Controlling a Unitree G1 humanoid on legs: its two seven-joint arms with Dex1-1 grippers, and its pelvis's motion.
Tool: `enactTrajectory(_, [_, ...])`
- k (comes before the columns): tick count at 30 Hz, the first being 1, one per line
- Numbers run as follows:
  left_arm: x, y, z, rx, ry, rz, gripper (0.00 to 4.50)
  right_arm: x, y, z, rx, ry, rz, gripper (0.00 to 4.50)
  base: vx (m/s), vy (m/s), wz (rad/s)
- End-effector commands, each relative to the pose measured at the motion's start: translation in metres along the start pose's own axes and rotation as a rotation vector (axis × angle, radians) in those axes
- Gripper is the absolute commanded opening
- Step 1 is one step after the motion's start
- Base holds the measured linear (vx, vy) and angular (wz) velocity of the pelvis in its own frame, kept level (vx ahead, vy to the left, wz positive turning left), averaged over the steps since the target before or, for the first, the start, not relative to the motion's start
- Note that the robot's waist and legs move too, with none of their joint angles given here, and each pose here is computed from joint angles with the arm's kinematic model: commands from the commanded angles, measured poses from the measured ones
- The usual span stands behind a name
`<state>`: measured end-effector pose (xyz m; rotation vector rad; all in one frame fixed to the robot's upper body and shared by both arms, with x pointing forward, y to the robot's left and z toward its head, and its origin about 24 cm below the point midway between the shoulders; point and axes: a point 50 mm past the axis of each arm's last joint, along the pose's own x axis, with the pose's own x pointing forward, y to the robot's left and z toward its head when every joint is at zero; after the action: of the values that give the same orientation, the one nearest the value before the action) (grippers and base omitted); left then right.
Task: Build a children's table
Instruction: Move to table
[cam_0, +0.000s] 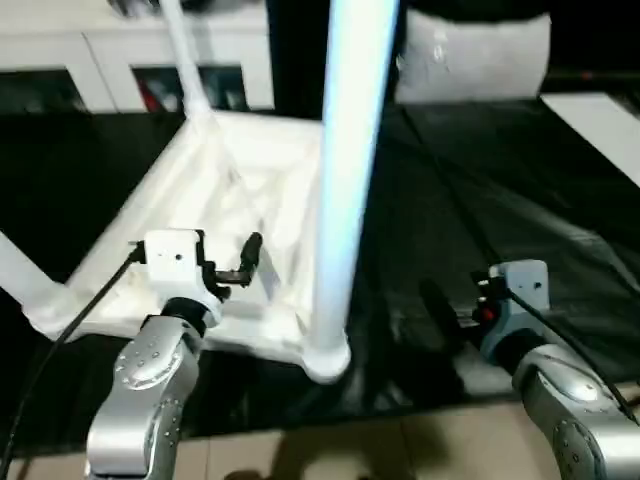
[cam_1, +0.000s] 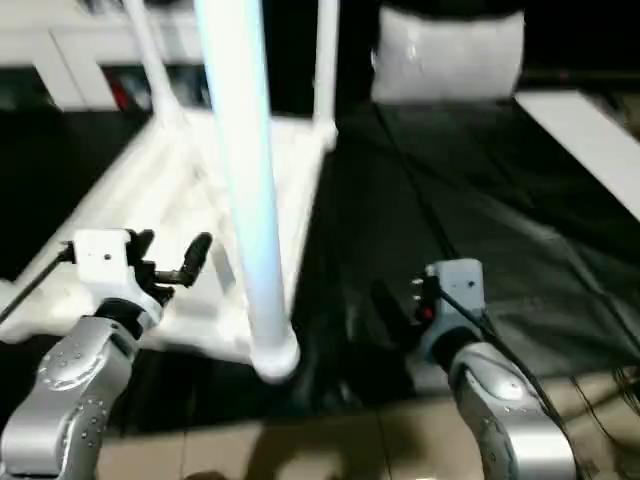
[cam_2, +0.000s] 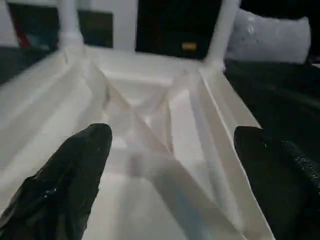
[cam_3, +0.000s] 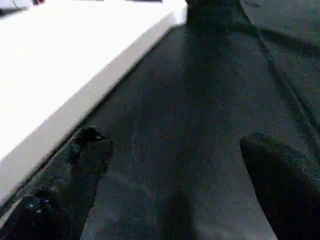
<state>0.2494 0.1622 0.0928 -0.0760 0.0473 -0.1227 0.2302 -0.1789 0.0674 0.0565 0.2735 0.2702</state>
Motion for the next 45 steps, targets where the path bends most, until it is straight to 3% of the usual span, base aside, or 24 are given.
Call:
enactTrajectory(1, [0.0, 0.005, 0.002, 0.018, -0.004, 0.019, 4.37, 0.002, 0.004, 0.001, 0.012, -0.011, 0.008, 4.5, 0.125, 0.061, -0.05])
enactTrajectory(7, [-0.001, 0.013, 0.007, -0.023, -0.035, -0.009, 4.37, 0.001, 0.006, 0.002, -0.016, -0.027, 0.033, 4.5, 0.14, 0.042, 0.06])
enactTrajectory(11, [0.004, 0.016, 0.008, 0.071, -0.001, -0.121, 4.37, 0.007, -0.001, 0.007, -0.074, -0.049, 0.053, 4.5, 0.182, -0.028, 0.03])
enactTrajectory(14, [0.008, 0.023, 0.012, 0.104, 0.029, -0.165, 4.37, 0.01, 0.002, 0.009, -0.097, -0.044, 0.121, 4.5, 0.039, -0.013, 0.0])
enactTrajectory(21, [0.008, 0.022, 0.014, 0.179, 0.085, -0.299, 4.37, 0.016, 0.009, 0.014, -0.135, -0.061, 0.178, 4.5, -0.047, 0.002, 0.02])
enactTrajectory(27, [0.012, 0.037, 0.033, 0.305, 0.203, -0.535, 4.37, 0.026, 0.007, 0.018, -0.127, -0.062, 0.245, 4.5, -0.013, 0.001, 0.01])
enactTrajectory(30, [0.005, 0.046, 0.041, 0.339, 0.28, -0.71, 4.37, 0.026, 0.007, 0.023, -0.143, -0.09, 0.298, 4.5, 0.0, 0.0, 0.0])
enactTrajectory(33, [0.003, 0.048, 0.041, 0.358, 0.31, -0.757, 4.37, 0.024, 0.008, 0.023, -0.152, -0.089, 0.319, 4.5, 0.0, 0.0, 0.0])
enactTrajectory(39, [-0.008, 0.046, 0.041, 0.41, 0.475, -1.026, 4.37, 0.016, 0.002, 0.026, -0.18, -0.057, 0.484, 4.5, 0.0, 0.0, 0.0])
enactTrajectory(45, [-0.005, 0.045, 0.033, 0.539, 0.539, -1.101, 4.37, 0.016, 0.001, 0.028, -0.222, -0.017, 0.62, 4.5, 0.0, 0.0, 0.0])
